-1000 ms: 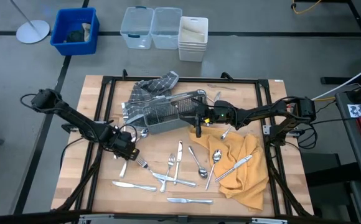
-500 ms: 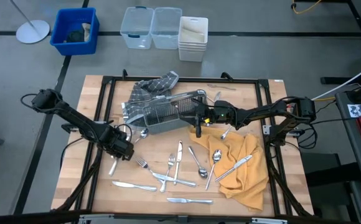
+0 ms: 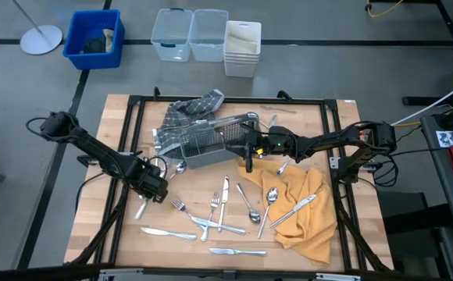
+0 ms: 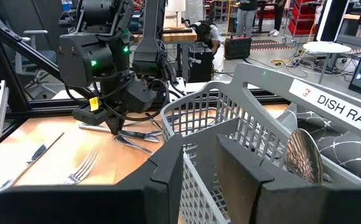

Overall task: Sort silverware
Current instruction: Put the silver knife into the gray silverware basket

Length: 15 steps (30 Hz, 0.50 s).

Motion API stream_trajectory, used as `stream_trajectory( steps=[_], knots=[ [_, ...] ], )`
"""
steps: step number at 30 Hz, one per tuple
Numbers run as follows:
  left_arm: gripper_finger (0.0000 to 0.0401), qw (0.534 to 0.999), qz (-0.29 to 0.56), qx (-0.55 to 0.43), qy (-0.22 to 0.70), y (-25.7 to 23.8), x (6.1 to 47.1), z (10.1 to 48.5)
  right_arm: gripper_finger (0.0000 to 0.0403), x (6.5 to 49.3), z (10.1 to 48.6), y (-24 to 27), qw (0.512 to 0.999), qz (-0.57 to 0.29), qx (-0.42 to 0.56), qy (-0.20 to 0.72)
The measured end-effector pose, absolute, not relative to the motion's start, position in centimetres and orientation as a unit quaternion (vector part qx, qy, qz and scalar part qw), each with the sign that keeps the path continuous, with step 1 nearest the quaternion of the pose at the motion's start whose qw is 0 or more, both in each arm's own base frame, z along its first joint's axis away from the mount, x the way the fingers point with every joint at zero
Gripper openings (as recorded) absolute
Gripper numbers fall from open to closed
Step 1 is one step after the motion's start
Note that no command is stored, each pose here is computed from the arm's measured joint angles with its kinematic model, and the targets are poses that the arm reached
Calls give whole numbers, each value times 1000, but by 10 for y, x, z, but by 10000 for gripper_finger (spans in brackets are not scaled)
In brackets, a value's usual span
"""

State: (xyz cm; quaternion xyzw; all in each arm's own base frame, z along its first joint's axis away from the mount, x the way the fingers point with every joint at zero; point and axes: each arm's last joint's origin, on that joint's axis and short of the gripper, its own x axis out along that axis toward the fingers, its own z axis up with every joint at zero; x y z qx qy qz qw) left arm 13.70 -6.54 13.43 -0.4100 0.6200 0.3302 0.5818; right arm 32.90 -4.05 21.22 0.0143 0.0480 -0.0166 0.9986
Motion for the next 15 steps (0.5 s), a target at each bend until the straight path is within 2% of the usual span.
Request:
stream_trajectory(
  steps=[5,11,15],
  knots=[
    [44,573,343,-400,628,-66,139,130,96,329,212,-40,999,-17,14,48],
    [14,572,344,-403,627,-66,138,130,96,329,212,-40,999,-17,14,47],
    [12,578,337,-412,619,-65,137,133,96,329,212,-40,999,-17,14,47]
  ],
)
